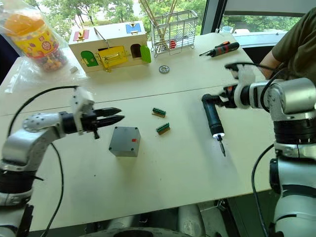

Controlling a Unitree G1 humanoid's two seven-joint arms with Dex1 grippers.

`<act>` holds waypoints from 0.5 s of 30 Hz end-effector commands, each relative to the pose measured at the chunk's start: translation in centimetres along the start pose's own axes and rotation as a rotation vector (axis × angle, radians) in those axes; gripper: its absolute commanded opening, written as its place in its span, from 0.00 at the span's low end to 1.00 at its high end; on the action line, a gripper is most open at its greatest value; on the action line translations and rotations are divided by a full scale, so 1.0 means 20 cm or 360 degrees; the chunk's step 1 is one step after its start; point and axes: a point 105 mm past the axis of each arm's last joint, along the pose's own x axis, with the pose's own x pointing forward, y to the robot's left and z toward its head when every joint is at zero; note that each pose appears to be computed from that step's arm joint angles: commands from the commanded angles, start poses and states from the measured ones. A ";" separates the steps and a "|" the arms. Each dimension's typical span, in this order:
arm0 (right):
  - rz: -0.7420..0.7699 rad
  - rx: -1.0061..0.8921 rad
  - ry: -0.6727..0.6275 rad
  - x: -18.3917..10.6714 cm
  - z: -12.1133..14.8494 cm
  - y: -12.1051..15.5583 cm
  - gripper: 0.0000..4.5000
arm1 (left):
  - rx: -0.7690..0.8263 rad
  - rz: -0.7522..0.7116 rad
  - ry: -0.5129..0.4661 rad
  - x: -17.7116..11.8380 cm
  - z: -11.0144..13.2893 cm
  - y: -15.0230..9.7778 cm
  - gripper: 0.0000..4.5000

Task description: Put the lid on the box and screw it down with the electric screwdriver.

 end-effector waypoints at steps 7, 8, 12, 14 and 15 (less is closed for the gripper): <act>0.0776 -0.0177 -0.0084 -0.24 -0.45 0.60 0.92 | -0.0509 0.0041 0.0453 -0.45 -0.39 -0.17 0.30; 0.0786 -0.0124 -0.0109 -0.24 -0.48 0.63 0.92 | -0.0555 0.0041 0.0473 -0.48 -0.42 -0.20 0.30; 0.0734 -0.0044 -0.0101 -0.18 -0.60 0.67 0.92 | -0.0686 0.0030 0.0493 -0.51 -0.48 -0.31 0.30; 0.0703 -0.0074 -0.0044 -0.16 -0.69 0.68 0.92 | -0.0715 0.0022 0.0473 -0.50 -0.49 -0.34 0.30; 0.0687 -0.0061 -0.0038 -0.15 -0.71 0.69 0.92 | -0.0730 0.0017 0.0458 -0.49 -0.48 -0.35 0.30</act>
